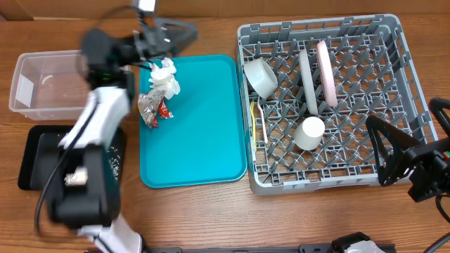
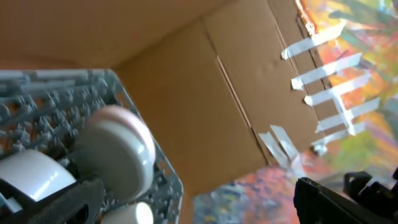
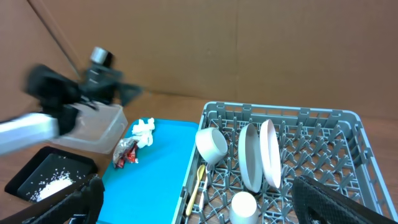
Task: Sort waste into correct bins and load items into the dishwasher rack
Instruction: 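Open the left gripper, release the bowl and move to the teal tray, then grasp the white tissue on the teal tray with the left gripper, then carry the tissue left and drop it into the clear plastic bin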
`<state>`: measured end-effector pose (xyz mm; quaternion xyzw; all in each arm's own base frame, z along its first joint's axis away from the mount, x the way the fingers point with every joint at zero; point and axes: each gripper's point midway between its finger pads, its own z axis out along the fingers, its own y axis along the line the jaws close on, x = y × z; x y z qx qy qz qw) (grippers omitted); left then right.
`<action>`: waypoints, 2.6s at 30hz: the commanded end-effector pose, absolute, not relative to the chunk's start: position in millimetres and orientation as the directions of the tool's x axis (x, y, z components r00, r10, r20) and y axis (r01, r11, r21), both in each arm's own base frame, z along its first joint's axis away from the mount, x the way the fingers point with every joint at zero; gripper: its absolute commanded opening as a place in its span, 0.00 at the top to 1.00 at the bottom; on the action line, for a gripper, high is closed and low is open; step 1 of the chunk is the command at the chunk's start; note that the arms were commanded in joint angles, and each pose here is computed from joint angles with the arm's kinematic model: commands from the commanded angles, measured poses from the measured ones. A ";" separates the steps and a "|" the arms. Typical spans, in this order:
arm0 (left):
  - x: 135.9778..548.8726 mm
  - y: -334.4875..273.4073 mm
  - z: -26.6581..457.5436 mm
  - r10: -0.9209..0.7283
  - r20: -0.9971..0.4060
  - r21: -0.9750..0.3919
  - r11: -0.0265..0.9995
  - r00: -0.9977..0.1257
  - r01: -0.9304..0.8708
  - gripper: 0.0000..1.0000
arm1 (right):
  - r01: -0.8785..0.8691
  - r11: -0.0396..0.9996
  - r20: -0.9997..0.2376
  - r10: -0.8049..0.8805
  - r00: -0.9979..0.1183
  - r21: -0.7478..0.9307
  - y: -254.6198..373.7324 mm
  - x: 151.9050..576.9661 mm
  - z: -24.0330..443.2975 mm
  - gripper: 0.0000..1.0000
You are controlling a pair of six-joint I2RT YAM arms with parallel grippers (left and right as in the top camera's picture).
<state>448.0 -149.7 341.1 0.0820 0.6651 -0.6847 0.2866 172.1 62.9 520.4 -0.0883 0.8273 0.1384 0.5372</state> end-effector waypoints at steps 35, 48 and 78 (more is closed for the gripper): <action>477.2 -51.2 128.6 0.026 -0.618 -0.001 0.999 -0.786 0.034 0.12 | -0.287 0.948 -0.915 0.008 -0.403 0.135 61.7 172.9 521.5 0.00; 521.7 -51.6 56.9 0.024 -0.640 0.019 1.000 -0.768 0.015 0.09 | -0.287 0.948 -0.915 0.008 -0.403 0.135 61.7 172.9 521.5 0.00; 497.2 -37.9 218.5 -0.002 -0.745 0.004 1.000 -0.667 -0.007 0.96 | -0.287 0.948 -0.915 0.008 -0.403 0.135 61.7 172.9 521.5 0.00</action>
